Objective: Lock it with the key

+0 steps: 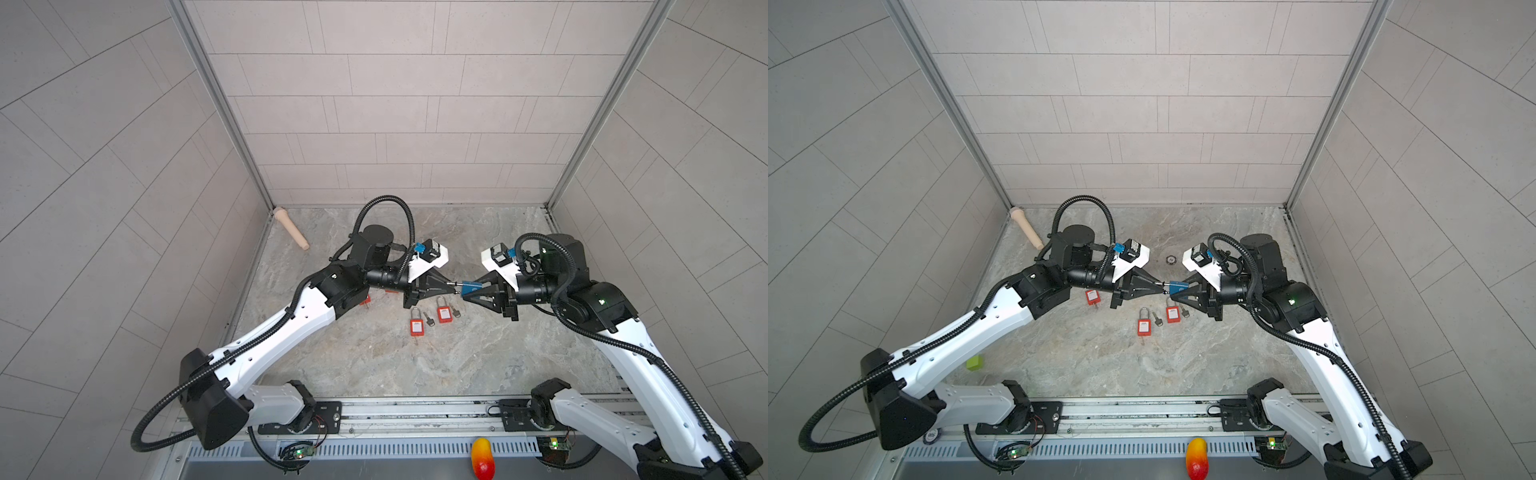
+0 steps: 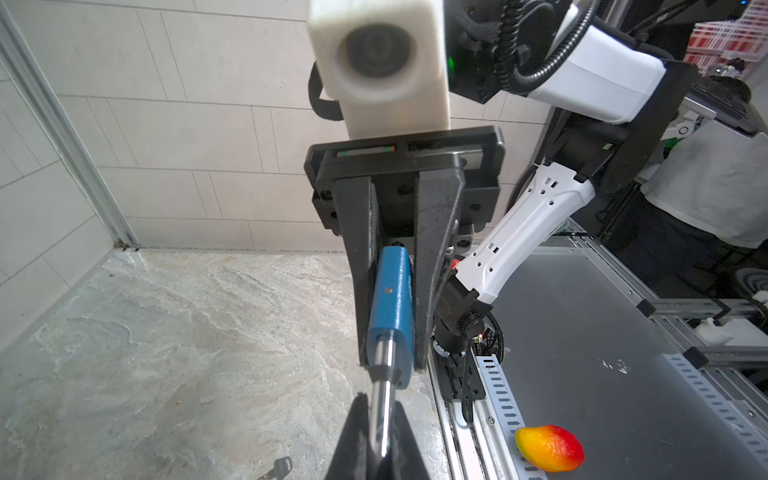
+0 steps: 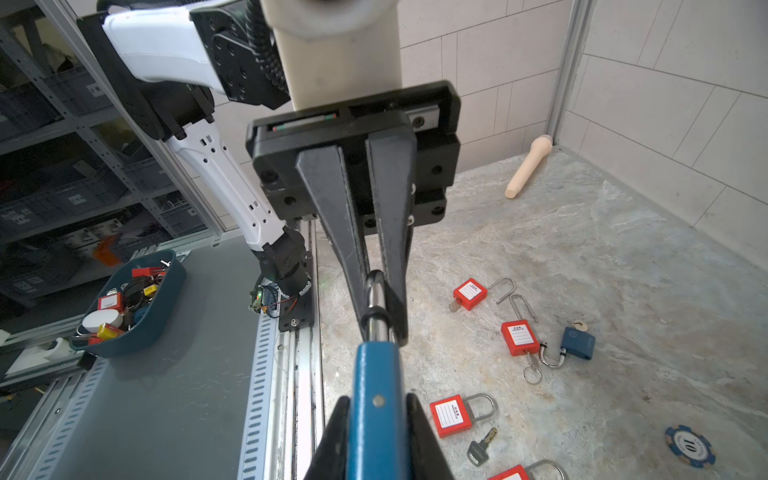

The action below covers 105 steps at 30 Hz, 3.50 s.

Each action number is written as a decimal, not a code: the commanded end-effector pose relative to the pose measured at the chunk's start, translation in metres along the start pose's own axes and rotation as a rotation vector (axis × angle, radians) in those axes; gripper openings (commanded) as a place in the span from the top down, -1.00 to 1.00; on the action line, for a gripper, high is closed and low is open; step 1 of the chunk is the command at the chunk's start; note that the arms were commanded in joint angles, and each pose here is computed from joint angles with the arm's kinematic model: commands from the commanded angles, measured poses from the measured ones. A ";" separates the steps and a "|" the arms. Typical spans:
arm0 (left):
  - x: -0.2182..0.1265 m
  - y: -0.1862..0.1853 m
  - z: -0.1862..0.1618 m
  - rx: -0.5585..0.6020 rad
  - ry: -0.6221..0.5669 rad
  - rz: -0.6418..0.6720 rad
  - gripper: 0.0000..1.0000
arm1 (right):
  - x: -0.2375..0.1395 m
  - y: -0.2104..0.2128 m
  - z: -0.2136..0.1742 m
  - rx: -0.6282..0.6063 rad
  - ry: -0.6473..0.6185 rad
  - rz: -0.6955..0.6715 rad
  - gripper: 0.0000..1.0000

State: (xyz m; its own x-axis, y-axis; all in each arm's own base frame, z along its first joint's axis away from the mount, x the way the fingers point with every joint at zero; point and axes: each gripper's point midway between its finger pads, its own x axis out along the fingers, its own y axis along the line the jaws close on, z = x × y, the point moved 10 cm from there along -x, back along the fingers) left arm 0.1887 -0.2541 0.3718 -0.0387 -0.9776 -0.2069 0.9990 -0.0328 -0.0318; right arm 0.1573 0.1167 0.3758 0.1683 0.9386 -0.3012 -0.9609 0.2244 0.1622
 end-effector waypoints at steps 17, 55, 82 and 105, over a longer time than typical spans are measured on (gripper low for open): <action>-0.012 -0.007 0.007 0.015 0.050 0.057 0.28 | -0.004 0.005 0.005 -0.061 -0.023 0.007 1.00; 0.013 -0.014 0.010 0.029 -0.013 -0.033 1.00 | 0.033 -0.008 0.019 -0.182 -0.048 0.098 1.00; -0.021 -0.006 0.006 -0.010 -0.012 0.032 1.00 | 0.012 -0.008 -0.006 -0.136 0.091 -0.139 0.54; -0.026 -0.017 0.014 0.034 0.068 0.038 1.00 | -0.014 0.009 -0.008 -0.205 0.136 -0.242 0.22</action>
State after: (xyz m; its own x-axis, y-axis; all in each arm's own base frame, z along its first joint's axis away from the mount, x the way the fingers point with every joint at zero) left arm 0.1834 -0.2364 0.3624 -0.0046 -0.9419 -0.3359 0.9951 0.0291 -0.0950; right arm 0.1481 0.1045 0.3608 0.3690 0.8058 -0.4631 -0.9202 0.3868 -0.0602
